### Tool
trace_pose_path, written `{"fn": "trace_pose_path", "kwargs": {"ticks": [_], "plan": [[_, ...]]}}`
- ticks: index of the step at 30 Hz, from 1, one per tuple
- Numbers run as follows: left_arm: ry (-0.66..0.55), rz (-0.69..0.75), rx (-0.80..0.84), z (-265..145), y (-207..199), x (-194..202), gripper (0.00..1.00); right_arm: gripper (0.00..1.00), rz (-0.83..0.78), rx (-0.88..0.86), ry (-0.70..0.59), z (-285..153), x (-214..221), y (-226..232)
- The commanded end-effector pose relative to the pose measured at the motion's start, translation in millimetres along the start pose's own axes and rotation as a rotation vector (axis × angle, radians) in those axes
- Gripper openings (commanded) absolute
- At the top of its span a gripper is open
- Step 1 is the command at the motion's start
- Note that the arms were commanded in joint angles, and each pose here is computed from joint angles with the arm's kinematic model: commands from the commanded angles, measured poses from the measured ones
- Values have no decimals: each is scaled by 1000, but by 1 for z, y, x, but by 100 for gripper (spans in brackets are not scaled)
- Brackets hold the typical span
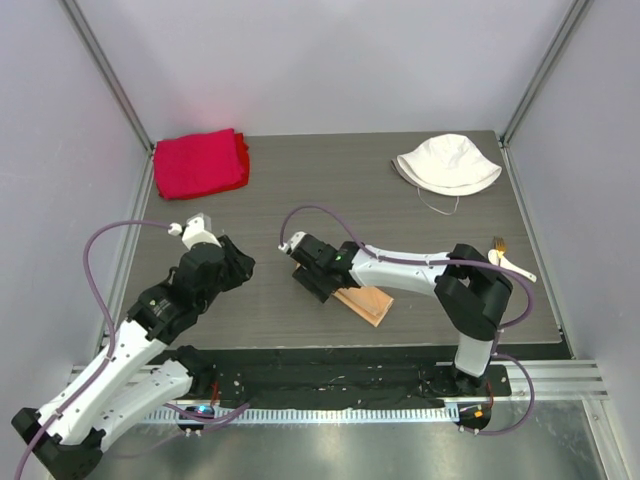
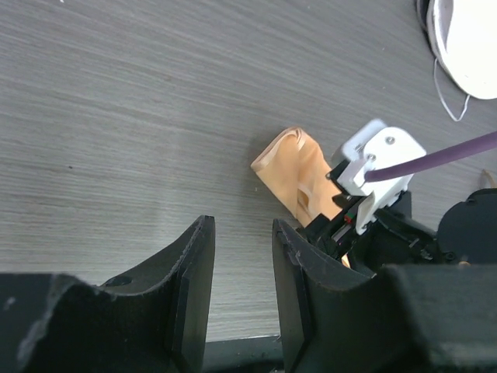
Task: Fold the napkin into a case and place the utensils inside
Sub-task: Pick up the smaller rectangle-folded napkin from the center of the board.
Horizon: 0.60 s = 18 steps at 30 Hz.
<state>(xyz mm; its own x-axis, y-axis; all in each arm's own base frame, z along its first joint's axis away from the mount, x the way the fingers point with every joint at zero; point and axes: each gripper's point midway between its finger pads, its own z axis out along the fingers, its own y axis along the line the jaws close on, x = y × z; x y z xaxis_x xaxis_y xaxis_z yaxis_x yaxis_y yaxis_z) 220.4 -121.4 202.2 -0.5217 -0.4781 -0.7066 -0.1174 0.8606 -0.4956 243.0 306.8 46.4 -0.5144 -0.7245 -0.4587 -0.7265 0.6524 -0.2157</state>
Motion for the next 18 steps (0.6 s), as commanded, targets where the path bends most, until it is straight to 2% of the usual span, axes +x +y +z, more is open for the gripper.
{"fn": "trace_pose_path", "kwargs": {"ticks": [1, 5, 6, 9, 13, 18], "plan": [[3, -19, 4, 1, -1, 1, 40, 67, 38, 56, -53, 1, -22, 2], [18, 10, 56, 6, -11, 4, 41, 69, 75, 143, -66, -8, -20, -14], [55, 40, 85, 6, -16, 11, 41, 69, 113, 149, -83, -14, -23, -17], [106, 17, 34, 12, -9, 23, 41, 70, 132, 87, -122, -28, -28, -12], [38, -64, -8, 11, 2, 16, 43, 69, 73, 59, -85, -16, -16, -5], [-53, -111, -26, -3, 12, -2, 44, 63, 61, 95, -65, 2, -10, -6]]}}
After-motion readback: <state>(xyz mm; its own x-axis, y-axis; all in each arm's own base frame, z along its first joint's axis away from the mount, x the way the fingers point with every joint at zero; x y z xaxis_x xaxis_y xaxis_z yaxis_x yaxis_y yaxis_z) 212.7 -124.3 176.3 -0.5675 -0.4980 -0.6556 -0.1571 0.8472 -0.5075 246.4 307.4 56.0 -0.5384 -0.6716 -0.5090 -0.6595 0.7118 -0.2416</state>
